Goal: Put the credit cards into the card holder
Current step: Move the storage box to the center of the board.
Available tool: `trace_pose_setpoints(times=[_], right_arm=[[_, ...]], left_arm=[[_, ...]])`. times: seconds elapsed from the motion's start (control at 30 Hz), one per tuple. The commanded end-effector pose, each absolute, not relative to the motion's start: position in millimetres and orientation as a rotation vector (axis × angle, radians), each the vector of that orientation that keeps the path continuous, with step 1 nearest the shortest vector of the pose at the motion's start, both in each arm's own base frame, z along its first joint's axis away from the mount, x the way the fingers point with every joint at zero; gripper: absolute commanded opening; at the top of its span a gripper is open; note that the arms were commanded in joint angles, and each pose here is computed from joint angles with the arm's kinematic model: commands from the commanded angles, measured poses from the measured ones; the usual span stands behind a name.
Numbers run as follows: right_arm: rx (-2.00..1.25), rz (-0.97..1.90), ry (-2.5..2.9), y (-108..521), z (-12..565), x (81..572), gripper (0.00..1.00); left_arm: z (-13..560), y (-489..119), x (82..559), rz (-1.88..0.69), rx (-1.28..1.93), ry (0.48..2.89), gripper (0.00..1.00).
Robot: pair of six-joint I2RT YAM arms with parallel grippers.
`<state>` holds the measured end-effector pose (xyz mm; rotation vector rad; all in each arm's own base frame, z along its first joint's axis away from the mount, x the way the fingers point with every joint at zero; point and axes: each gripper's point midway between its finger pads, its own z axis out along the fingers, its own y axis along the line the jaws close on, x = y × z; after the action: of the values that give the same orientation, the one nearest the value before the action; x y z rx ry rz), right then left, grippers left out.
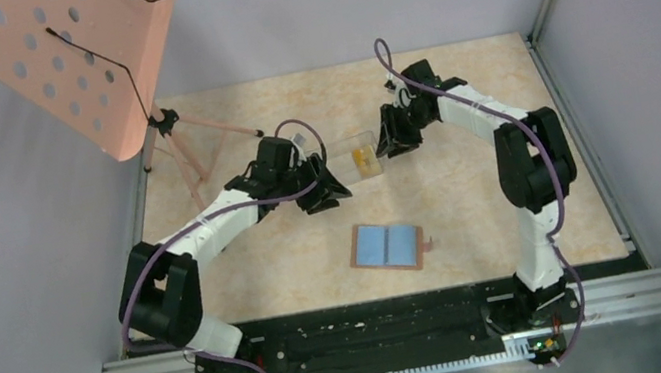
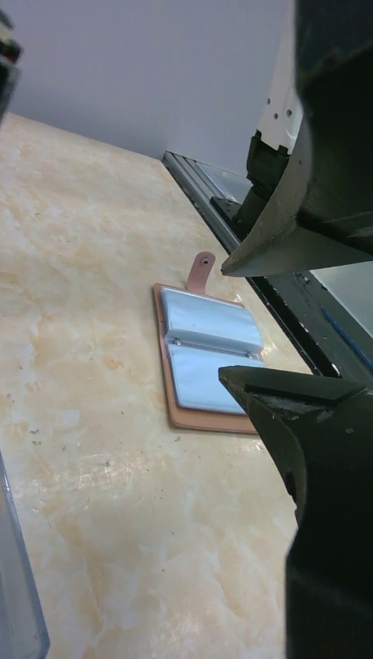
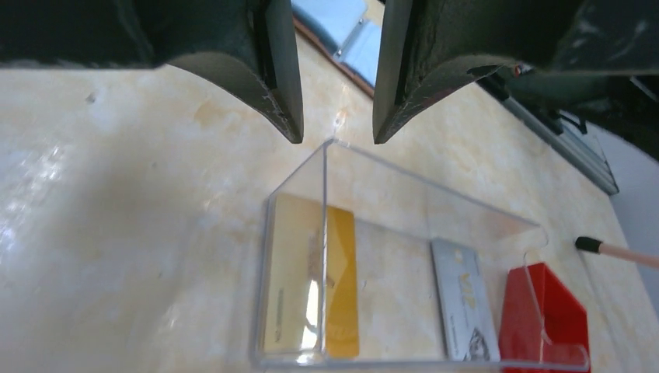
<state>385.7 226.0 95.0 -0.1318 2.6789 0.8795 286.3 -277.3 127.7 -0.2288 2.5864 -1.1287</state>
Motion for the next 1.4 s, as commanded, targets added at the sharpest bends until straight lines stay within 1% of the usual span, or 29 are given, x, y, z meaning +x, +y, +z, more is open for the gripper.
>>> trace_pose_setpoints(times=[0.0, 0.1, 0.13, 0.2, 0.3, 0.47, 0.7, 0.8, 0.9, 1.07, 1.13, 1.23, 1.37], right_arm=[[-0.109, 0.782, 2.69, 224, 89, 420, 0.4], [-0.118, 0.768, 2.698, 228, 85, 439, 0.43], [-0.122, 0.773, 2.709, 230, 82, 441, 0.41], [-0.133, 0.777, 2.725, 234, 77, 446, 0.36], [-0.171, 0.755, 2.753, 237, 73, 445, 0.24], [-0.204, 0.733, 2.784, 239, 72, 431, 0.13], [-0.215, 0.694, 2.784, 240, 90, 405, 0.12], [-0.214, 0.693, 2.809, 243, 90, 387, 0.12], [-0.198, 0.721, 2.822, 247, 89, 371, 0.16], [-0.153, 0.878, 2.796, 258, 94, 345, 0.33], [-0.12, 0.936, 2.787, 260, 94, 335, 0.38], [-0.101, 1.011, 2.741, 264, 99, 329, 0.41], [-0.102, 1.109, 2.68, 272, 107, 325, 0.43]], left_arm=[[145, -274, 283, -1.127, -0.147, 2.552, 0.51], [143, -273, 279, -1.129, -0.143, 2.562, 0.52], [143, -273, 279, -1.13, -0.14, 2.564, 0.52], [142, -271, 278, -1.122, -0.143, 2.567, 0.52], [143, -271, 278, -1.122, -0.136, 2.565, 0.51], [143, -273, 282, -1.112, -0.12, 2.575, 0.52], [155, -277, 293, -1.094, -0.096, 2.565, 0.51], [158, -279, 300, -1.075, -0.09, 2.567, 0.51], [154, -279, 306, -1.038, -0.097, 2.592, 0.49], [135, -279, 318, -0.955, -0.141, 2.655, 0.49], [125, -281, 323, -0.935, -0.152, 2.685, 0.47], [109, -288, 327, -0.922, -0.145, 2.728, 0.44], [85, -297, 332, -0.88, -0.147, 2.789, 0.42]])
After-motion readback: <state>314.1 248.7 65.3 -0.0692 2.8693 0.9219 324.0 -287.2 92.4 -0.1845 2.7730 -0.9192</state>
